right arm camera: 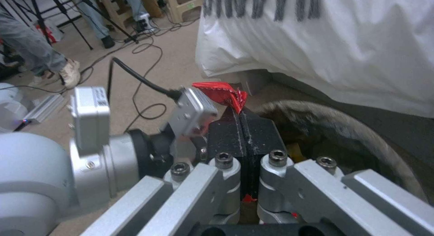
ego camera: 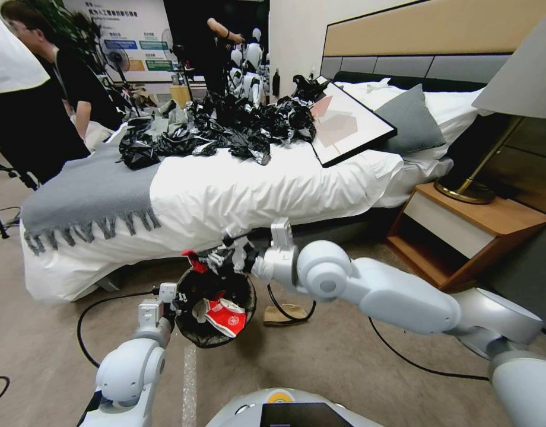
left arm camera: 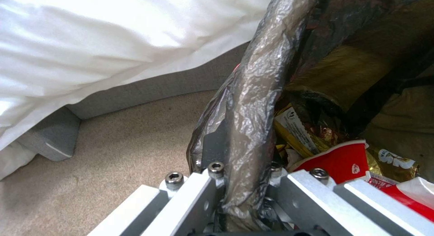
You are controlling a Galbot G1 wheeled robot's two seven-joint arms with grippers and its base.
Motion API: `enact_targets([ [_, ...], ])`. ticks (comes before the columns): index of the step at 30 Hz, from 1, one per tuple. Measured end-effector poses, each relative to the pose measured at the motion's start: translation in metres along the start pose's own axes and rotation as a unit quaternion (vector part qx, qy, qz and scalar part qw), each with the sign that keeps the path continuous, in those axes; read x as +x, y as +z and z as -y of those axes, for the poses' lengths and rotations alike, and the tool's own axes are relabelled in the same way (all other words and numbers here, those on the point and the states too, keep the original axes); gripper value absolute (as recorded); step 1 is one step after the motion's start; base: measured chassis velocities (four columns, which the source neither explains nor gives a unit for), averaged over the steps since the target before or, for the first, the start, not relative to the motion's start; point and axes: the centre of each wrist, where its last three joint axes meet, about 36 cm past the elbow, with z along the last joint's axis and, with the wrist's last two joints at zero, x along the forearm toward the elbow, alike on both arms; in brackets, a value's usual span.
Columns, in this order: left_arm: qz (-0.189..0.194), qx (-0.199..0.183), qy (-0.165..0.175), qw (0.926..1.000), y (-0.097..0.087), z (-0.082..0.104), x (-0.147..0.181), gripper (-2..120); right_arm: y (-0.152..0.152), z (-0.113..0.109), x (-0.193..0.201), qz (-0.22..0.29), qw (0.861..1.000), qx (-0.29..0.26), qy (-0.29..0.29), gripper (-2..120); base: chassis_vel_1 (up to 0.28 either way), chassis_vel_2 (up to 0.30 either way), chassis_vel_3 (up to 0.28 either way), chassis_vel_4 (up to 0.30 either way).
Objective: Pick up the trash bin, then pick up the garbage from the floor and place it into the trash bin.
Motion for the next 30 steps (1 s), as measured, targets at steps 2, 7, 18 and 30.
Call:
enact_targets([
  [2,0.000,0.000,0.000,1.0000,0.000,0.000,0.000,0,0.003,0.000,0.000,-0.003,1.000,-0.001,0.002,0,0.000,0.000,0.000,0.000],
  [7,0.000,0.001,-0.001,1.0000,0.000,-0.001,0.000,0,0.014,0.003,-0.002,-0.015,1.000,-0.001,0.009,0,0.000,0.000,0.000,0.000],
  [18,-0.004,0.004,-0.004,1.0000,0.002,-0.002,-0.002,0,0.026,0.007,-0.008,-0.024,0.999,-0.013,0.019,13,0.000,0.000,0.000,0.000],
  [30,-0.007,0.004,-0.006,0.9999,0.004,-0.002,-0.003,0,0.022,0.011,-0.015,-0.025,0.999,-0.020,0.032,57,0.000,0.000,0.000,0.000],
])
